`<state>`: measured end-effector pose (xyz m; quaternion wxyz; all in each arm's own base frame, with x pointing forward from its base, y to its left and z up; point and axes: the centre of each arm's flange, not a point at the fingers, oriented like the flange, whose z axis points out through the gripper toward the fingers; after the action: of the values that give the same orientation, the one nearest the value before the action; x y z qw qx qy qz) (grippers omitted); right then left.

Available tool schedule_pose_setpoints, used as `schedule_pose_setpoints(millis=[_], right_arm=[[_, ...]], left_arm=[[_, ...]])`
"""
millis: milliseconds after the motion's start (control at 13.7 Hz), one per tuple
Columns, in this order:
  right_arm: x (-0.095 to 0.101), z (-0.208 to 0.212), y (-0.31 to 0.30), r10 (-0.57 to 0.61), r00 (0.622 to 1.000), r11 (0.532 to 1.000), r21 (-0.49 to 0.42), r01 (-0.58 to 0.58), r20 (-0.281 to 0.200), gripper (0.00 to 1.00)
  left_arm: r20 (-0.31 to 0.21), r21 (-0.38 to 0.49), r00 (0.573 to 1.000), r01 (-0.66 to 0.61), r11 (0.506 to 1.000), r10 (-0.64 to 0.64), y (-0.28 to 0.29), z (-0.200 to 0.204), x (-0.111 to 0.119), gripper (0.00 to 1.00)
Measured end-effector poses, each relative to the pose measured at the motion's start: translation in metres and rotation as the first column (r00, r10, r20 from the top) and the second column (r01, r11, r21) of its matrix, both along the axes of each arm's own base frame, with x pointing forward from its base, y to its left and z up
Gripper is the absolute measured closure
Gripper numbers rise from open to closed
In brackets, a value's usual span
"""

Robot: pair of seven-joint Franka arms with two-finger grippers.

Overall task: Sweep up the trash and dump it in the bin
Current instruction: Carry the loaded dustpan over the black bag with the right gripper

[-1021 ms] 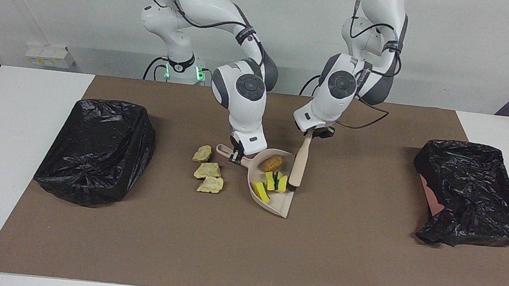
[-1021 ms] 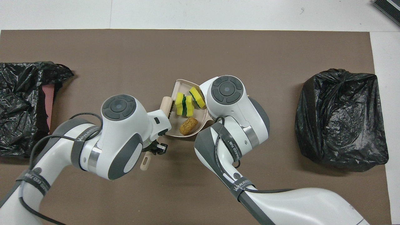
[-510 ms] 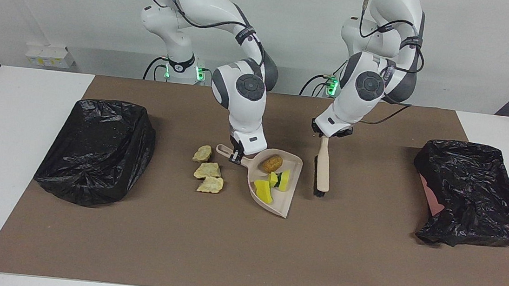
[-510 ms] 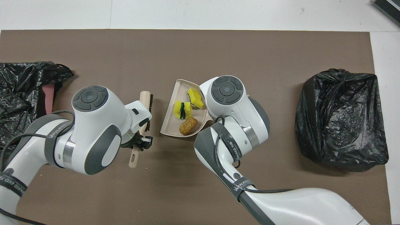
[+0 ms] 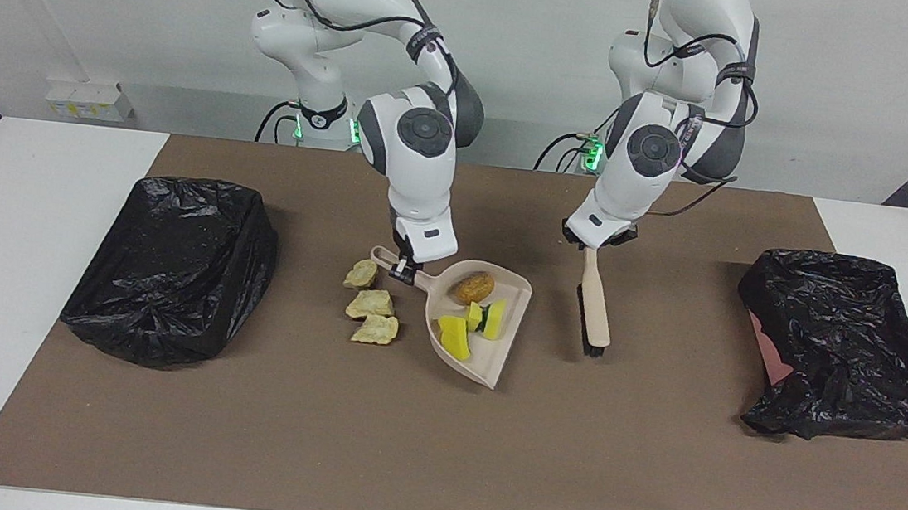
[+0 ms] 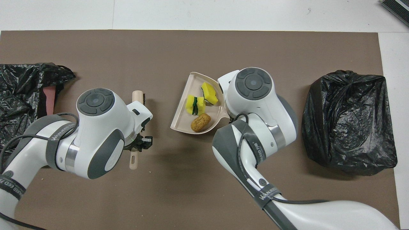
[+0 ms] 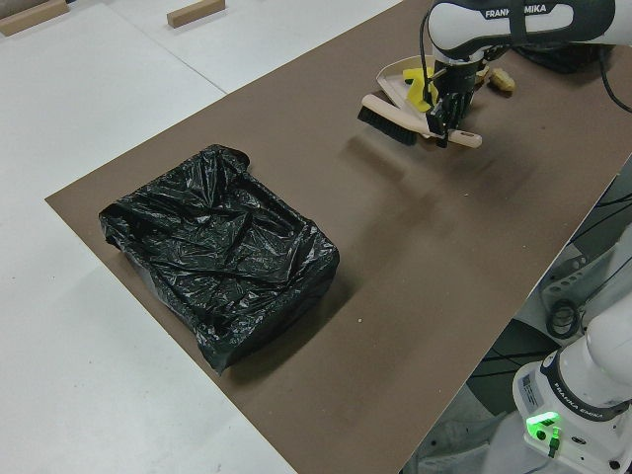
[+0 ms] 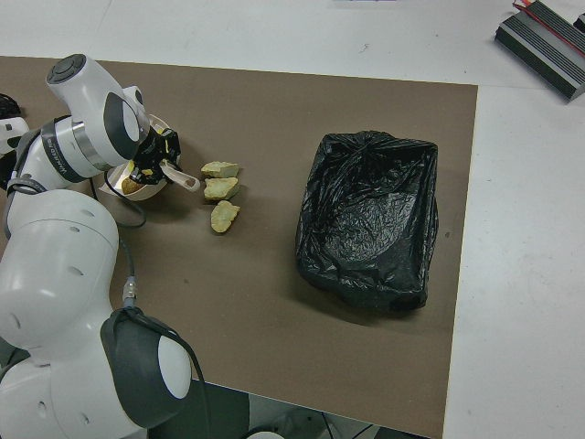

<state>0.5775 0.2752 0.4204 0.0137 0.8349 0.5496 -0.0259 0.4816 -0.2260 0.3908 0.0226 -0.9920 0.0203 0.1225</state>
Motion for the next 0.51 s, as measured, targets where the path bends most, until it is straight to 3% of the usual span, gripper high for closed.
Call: schedule_pose_setpoints(millis=[219, 510], right_arm=[[-0.003, 0.044, -0.048, -0.052, 0.998, 0.999, -0.012, 0.052, -0.022, 0.69], [-0.009, 0.092, -0.097, -0.121, 0.993, 0.993, -0.012, 0.121, -0.011, 0.69]], left_arm=[[0.024, -0.006, 1.0, -0.017, 1.0, 0.017, 0.0, -0.006, -0.001, 0.74], [0.061, -0.015, 0.997, -0.041, 0.999, 0.042, -0.006, -0.011, -0.008, 0.74]])
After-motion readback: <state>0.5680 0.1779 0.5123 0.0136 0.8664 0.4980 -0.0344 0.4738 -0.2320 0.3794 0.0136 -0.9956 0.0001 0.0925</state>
